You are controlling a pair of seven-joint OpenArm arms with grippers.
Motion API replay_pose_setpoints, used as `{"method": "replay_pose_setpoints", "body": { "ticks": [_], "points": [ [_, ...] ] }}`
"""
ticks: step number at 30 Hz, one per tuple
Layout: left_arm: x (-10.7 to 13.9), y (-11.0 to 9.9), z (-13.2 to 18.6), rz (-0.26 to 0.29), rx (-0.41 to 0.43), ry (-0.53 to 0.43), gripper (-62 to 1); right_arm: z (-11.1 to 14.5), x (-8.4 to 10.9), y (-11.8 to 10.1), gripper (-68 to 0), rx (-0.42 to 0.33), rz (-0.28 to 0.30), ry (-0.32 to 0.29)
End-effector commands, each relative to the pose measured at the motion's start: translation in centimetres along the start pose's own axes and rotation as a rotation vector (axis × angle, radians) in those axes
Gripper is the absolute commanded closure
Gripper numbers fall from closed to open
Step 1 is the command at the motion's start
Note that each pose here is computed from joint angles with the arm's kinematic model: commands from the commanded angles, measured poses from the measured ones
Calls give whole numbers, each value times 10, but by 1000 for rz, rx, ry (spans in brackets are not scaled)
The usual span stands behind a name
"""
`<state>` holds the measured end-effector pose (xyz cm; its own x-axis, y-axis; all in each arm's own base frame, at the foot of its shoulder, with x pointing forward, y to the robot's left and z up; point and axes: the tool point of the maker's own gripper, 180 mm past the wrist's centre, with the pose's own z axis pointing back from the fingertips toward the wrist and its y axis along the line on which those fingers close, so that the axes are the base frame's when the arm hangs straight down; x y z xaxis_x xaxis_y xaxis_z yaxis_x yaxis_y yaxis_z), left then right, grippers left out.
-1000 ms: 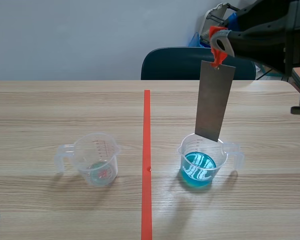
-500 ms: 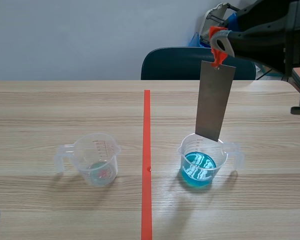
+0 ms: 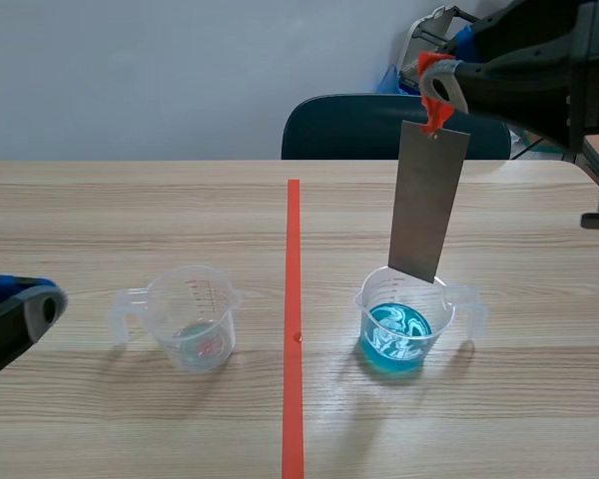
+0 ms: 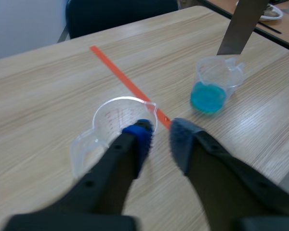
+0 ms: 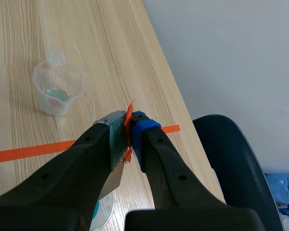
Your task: Do the redox reaction experiment
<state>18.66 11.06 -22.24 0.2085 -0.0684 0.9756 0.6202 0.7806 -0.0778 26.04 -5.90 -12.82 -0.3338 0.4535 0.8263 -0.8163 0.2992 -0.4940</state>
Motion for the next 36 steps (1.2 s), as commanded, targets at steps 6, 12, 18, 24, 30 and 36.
{"method": "replay_pose_setpoints", "body": {
  "ticks": [6,12,18,24,30,36],
  "points": [
    [19,-6,-41,-18,-28,-103,-23,1,8,-5,-6,-14,12,-27],
    [3,-3,-80,-27,-41,-99,-23,1,8,-5,-6,-15,12,-30],
    [-17,-6,-118,-56,-59,-66,-23,1,10,-5,-6,-15,13,-38],
    [-22,-22,-150,-64,-99,-74,-23,1,10,-5,-6,-15,13,-38],
    [-26,-46,-178,-64,-154,-71,-23,1,10,-5,-6,-15,13,-38],
    [-25,-63,-200,-50,-182,-79,-23,1,10,-5,-6,-15,13,-38]
  ]
}}
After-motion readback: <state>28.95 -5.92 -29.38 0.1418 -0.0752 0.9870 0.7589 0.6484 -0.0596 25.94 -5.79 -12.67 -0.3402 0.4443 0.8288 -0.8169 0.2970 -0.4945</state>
